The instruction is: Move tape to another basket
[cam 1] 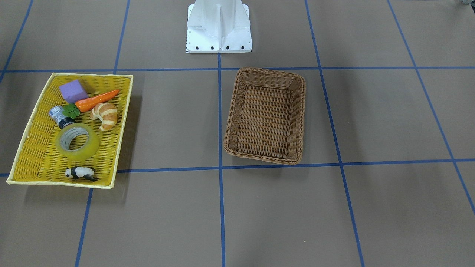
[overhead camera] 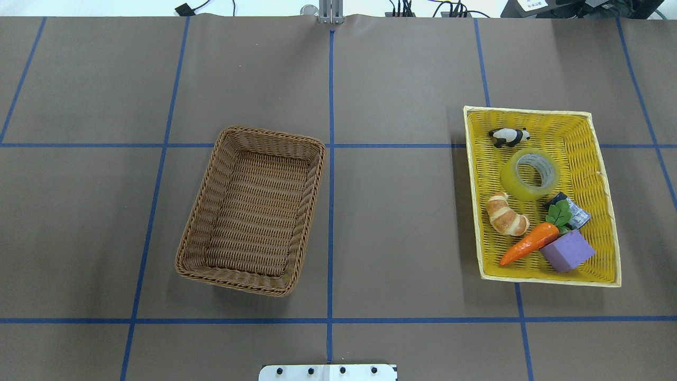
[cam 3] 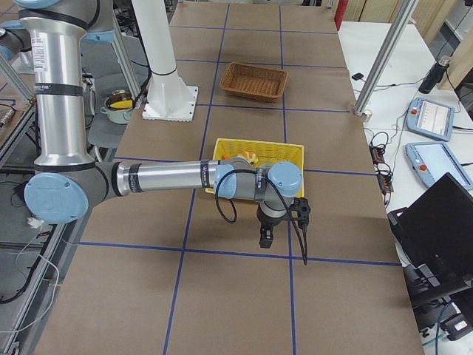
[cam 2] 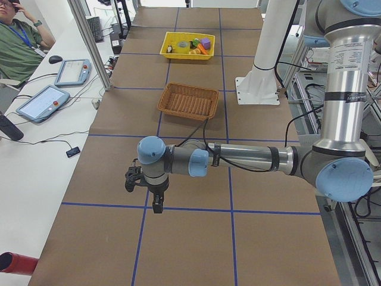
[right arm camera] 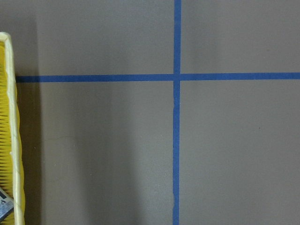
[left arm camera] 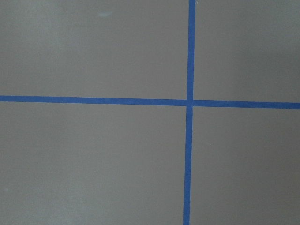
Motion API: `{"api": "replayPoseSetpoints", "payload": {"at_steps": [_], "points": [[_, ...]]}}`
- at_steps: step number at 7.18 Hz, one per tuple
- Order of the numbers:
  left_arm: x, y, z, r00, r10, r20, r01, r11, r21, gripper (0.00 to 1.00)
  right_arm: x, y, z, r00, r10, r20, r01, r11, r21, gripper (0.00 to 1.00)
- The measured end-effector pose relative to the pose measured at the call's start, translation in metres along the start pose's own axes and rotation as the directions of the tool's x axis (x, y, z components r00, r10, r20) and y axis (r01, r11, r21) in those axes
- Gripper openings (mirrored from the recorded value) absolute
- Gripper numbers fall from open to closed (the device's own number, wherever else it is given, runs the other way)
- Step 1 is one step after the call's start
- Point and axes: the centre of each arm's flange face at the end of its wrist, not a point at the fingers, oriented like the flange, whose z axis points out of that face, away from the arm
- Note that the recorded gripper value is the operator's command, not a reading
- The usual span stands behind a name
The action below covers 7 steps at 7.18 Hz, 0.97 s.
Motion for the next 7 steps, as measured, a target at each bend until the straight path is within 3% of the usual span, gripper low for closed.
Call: {"api": "replayPoseSetpoints", "payload": {"at_steps": [7], "points": [[-0.0022, 0.0039, 0.0043, 1.0, -0.002, -0.004, 0.002, 1.0, -0.007, 0.98, 0.0071, 0.0045, -0.0025, 1.0, 0.014, 0.003, -0.014, 1.0, 0.006, 1.0]]}}
